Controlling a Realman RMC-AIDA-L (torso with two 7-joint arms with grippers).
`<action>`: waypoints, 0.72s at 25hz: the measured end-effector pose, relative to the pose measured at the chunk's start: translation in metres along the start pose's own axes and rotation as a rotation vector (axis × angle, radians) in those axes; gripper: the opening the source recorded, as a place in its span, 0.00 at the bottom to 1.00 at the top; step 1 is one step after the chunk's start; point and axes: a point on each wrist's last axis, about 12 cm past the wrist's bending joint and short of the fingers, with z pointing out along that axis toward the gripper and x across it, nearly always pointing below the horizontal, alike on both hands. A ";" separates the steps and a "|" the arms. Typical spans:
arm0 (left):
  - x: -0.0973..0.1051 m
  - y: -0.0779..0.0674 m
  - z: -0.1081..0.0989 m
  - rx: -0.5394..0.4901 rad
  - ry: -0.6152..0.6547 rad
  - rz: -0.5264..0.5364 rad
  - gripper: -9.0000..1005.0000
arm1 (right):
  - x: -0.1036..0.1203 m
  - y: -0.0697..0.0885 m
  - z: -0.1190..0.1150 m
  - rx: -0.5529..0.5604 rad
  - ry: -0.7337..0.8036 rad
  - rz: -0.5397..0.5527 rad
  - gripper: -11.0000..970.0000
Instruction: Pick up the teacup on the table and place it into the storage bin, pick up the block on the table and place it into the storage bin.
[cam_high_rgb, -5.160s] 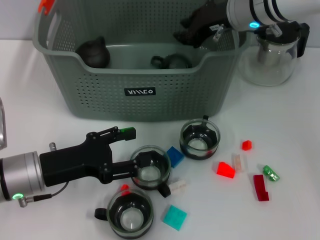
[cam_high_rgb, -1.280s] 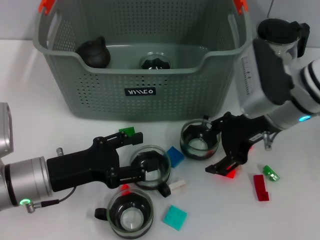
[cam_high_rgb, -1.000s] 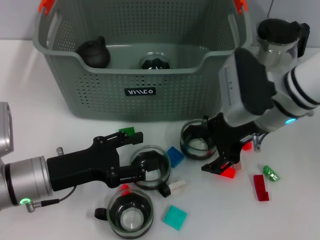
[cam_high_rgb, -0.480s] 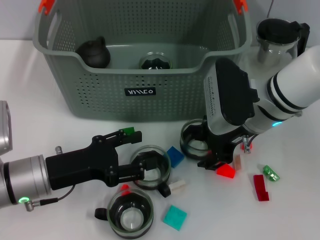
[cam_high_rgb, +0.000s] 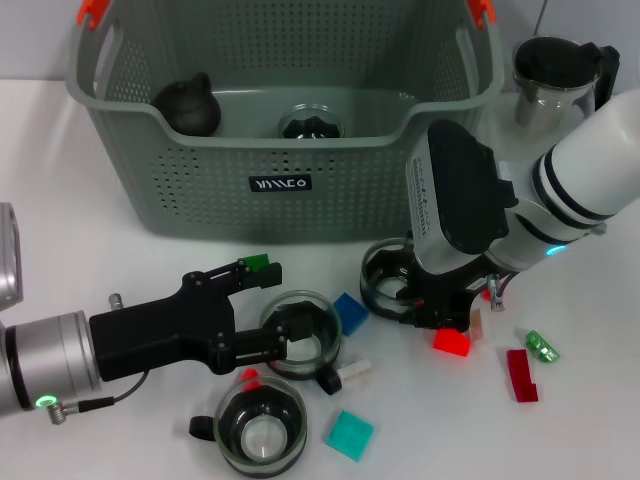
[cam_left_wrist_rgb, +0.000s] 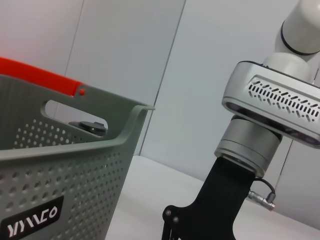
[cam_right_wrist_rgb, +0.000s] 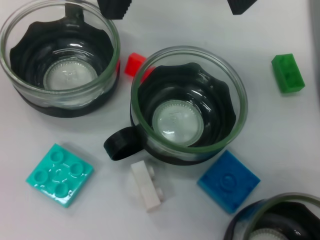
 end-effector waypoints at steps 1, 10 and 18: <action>0.000 0.000 0.000 0.000 0.000 0.000 0.81 | 0.000 0.000 0.000 -0.003 0.001 0.001 0.39; 0.000 -0.001 -0.001 0.002 -0.001 -0.002 0.81 | 0.000 0.001 -0.005 -0.033 -0.011 0.028 0.18; 0.001 -0.002 -0.002 0.006 -0.004 -0.003 0.81 | 0.007 -0.001 -0.035 -0.073 -0.099 0.098 0.07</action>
